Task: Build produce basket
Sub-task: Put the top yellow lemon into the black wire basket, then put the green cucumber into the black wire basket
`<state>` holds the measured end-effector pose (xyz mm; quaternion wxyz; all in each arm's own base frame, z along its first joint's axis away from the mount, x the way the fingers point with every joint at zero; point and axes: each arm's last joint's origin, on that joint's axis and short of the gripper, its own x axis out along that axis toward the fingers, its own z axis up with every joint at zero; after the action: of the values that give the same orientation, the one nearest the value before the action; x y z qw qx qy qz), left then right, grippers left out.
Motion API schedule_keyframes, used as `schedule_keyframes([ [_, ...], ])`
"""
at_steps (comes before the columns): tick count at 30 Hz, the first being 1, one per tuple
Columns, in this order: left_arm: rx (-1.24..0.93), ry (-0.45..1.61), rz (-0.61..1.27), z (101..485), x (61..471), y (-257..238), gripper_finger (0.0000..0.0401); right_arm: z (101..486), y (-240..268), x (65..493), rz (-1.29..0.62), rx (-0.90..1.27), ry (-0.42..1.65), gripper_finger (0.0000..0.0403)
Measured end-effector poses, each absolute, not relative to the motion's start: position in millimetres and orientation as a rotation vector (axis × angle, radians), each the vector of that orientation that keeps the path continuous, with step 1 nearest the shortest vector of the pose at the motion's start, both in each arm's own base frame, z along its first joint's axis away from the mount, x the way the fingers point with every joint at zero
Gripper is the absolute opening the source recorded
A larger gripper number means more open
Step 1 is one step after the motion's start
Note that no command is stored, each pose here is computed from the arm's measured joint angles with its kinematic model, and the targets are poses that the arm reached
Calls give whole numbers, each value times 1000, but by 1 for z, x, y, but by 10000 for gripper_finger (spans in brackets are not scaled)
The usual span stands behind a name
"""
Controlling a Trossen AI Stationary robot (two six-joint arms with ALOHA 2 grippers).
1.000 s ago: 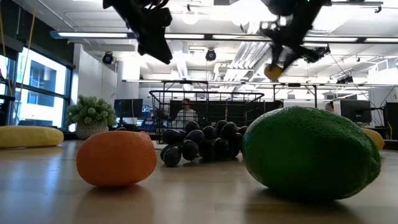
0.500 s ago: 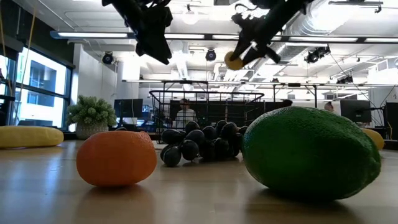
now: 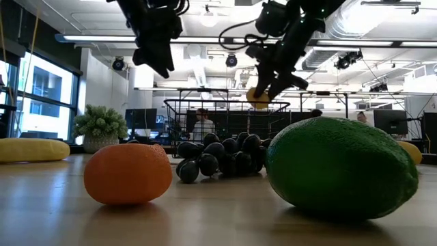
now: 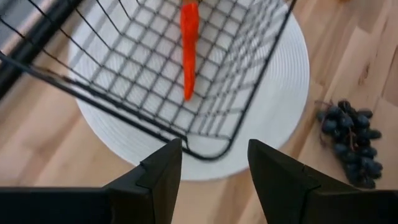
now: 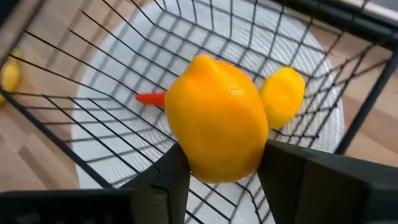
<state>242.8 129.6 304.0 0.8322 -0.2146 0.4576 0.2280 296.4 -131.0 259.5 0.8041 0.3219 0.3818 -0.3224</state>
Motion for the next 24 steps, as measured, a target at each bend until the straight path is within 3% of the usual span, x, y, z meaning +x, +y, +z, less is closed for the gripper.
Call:
schedule_keyframes([
  [18,-542,1127,400,298,252,72,172,258,-131,295,-638,580,879,227],
  [24,-571,1225,377,295,247,59,172,259,-131,295,-629,553,873,233],
])
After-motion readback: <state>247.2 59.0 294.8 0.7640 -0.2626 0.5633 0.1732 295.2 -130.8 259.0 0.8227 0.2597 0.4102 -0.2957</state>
